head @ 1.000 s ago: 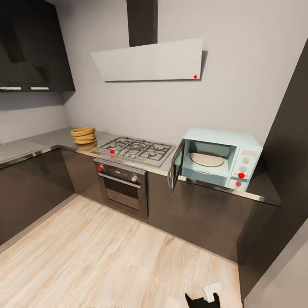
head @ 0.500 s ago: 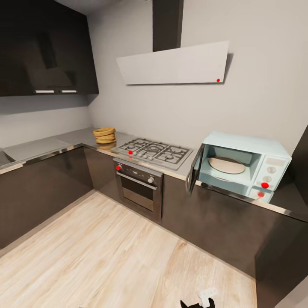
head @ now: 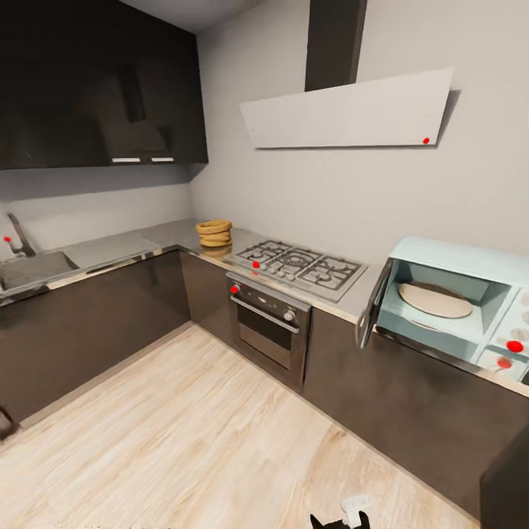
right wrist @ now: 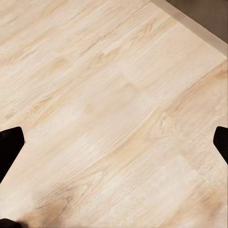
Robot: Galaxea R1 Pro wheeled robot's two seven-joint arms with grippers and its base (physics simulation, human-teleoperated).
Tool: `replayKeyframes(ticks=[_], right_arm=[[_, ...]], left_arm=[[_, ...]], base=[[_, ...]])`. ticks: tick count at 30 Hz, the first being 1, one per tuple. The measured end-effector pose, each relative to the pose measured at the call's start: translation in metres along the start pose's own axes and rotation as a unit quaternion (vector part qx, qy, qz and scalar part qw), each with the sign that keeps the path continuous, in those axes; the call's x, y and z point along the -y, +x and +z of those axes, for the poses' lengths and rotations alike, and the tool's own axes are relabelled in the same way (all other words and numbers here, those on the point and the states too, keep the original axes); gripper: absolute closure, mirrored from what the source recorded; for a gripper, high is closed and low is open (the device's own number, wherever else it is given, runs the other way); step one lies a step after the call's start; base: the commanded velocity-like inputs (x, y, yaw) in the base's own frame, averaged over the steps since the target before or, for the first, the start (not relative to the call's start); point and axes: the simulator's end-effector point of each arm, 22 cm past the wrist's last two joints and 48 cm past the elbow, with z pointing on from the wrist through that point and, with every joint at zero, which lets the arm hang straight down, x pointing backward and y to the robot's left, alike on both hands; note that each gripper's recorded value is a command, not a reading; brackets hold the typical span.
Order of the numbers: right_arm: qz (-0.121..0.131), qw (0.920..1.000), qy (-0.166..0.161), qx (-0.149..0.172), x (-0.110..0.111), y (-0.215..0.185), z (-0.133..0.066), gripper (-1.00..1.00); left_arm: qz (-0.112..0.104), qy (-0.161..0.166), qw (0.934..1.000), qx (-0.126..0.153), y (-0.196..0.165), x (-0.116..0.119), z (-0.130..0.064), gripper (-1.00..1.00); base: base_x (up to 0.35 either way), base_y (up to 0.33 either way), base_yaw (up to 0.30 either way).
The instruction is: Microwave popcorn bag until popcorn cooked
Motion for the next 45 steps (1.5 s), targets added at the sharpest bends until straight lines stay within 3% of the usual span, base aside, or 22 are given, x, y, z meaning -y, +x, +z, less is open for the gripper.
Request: replayKeyframes(ticks=[9,33,45], right_arm=[[-0.001,1.0,0.001,0.0,-0.002,-0.004,-0.008,-1.0],[-0.006,1.0,-0.002,-0.003,-0.009,-0.013,-0.028,-1.0],[-0.009,0.9999,-0.004,-0.004,-0.013,-0.014,-0.035,-1.0]], left_arm=[[0.001,0.001,1.0,0.0,-0.002,0.001,-0.009,-1.0],[0.0,-0.002,1.0,0.0,-0.007,-0.002,-0.032,-1.0],[0.001,-0.002,1.0,-0.001,-0.007,-0.001,-0.04,-1.0]], base=[[0.074,0.0,0.284],[0.337,0.041,0.285],[0.039,0.013,0.285]])
